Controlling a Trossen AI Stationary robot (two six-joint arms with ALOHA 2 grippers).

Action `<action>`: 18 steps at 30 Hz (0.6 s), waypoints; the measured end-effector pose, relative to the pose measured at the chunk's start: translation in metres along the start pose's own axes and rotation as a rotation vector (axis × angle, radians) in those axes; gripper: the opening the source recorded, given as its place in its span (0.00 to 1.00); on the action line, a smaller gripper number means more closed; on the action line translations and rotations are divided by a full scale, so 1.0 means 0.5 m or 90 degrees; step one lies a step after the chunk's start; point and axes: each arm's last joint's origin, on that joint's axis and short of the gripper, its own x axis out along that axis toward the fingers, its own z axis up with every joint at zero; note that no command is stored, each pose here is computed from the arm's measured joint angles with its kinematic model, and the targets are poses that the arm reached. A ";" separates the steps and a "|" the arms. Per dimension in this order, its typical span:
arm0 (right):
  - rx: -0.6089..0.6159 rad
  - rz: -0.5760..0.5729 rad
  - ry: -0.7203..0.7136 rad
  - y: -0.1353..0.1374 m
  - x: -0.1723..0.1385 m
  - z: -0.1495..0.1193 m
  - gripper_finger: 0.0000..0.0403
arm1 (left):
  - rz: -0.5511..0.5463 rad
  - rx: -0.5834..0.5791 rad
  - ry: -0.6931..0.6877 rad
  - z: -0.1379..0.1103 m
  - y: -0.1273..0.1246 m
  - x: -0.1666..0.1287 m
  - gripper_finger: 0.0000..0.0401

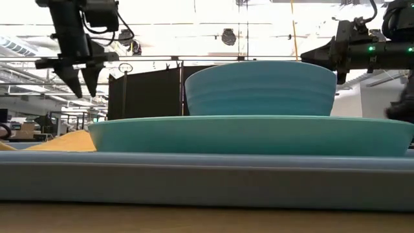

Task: Set up tray
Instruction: Put the orange fork on the yellow napkin

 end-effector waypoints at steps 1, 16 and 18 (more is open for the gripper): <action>-0.002 -0.001 0.003 0.000 0.000 -0.001 0.16 | 0.005 -0.006 0.007 0.011 0.007 0.004 0.43; 0.001 0.001 0.004 0.000 0.000 -0.001 0.16 | 0.062 -0.055 0.197 0.084 0.047 0.142 0.43; 0.003 0.002 0.004 0.000 0.000 -0.001 0.16 | 0.085 -0.049 0.222 0.085 0.046 0.161 0.43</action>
